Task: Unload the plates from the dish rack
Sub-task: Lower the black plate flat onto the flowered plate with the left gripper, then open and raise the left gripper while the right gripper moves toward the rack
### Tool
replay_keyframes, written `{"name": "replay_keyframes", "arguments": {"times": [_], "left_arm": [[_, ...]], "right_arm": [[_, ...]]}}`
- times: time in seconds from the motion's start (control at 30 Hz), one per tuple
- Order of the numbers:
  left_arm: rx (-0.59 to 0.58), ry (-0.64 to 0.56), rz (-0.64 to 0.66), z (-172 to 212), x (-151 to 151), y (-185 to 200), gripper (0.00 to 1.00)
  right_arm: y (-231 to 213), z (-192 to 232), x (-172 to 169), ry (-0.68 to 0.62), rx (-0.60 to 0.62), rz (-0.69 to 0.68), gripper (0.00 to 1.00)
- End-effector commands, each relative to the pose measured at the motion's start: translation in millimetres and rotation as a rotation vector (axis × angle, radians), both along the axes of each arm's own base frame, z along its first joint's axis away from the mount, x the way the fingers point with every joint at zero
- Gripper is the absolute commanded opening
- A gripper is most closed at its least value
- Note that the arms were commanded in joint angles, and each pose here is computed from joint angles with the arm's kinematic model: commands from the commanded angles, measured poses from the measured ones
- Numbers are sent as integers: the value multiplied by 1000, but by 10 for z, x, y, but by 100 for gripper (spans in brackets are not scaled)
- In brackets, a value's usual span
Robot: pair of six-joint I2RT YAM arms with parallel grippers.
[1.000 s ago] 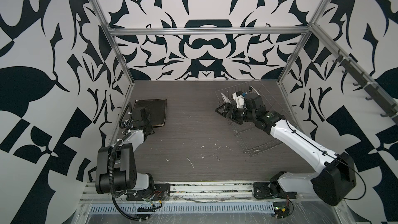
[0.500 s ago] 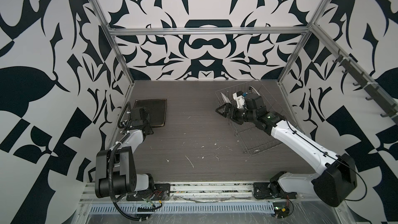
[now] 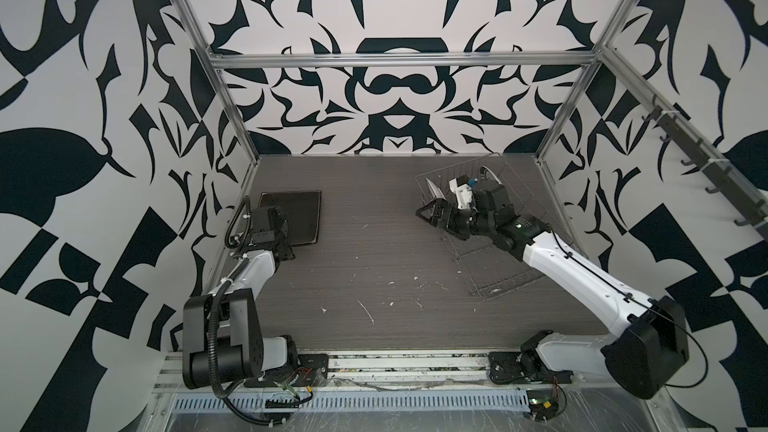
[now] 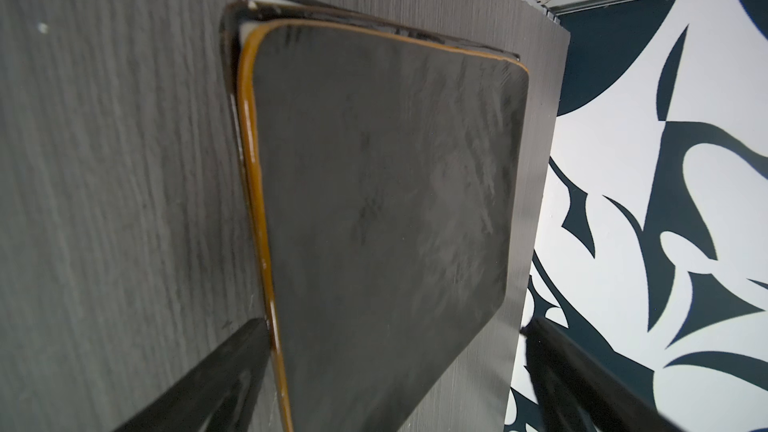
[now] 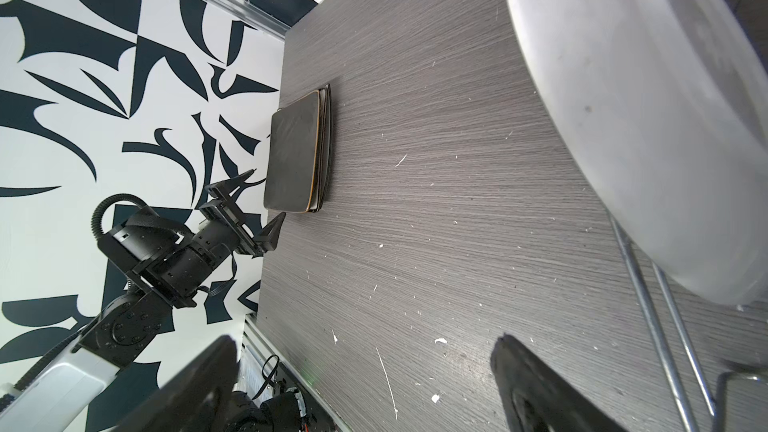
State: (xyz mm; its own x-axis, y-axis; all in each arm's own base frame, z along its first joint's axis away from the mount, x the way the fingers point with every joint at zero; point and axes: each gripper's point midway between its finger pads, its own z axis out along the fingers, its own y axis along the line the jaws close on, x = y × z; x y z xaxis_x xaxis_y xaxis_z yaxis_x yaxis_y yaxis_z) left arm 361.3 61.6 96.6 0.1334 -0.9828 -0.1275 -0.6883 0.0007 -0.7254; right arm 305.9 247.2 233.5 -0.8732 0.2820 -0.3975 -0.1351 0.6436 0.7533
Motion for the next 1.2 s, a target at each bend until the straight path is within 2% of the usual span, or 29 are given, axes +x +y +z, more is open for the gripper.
{"name": "replay_keyframes", "arguments": {"times": [0.0,0.33,0.37,0.9,1.17], "left_arm": [[27,-17,19,162,17,69,99],[40,13,22,193,-63,82,99],[45,-13,21,301,-79,80,99],[119,-65,-49,649,-152,52,99],[151,-122,-131,859,-183,-47,99]], "right_arm": [[27,185,-16,-54,38,8,99],[21,260,-22,-77,50,5,99],[22,265,-23,-78,53,7,99],[-111,381,-157,-130,12,5,99],[-238,373,-208,-161,-45,-16,99]]}}
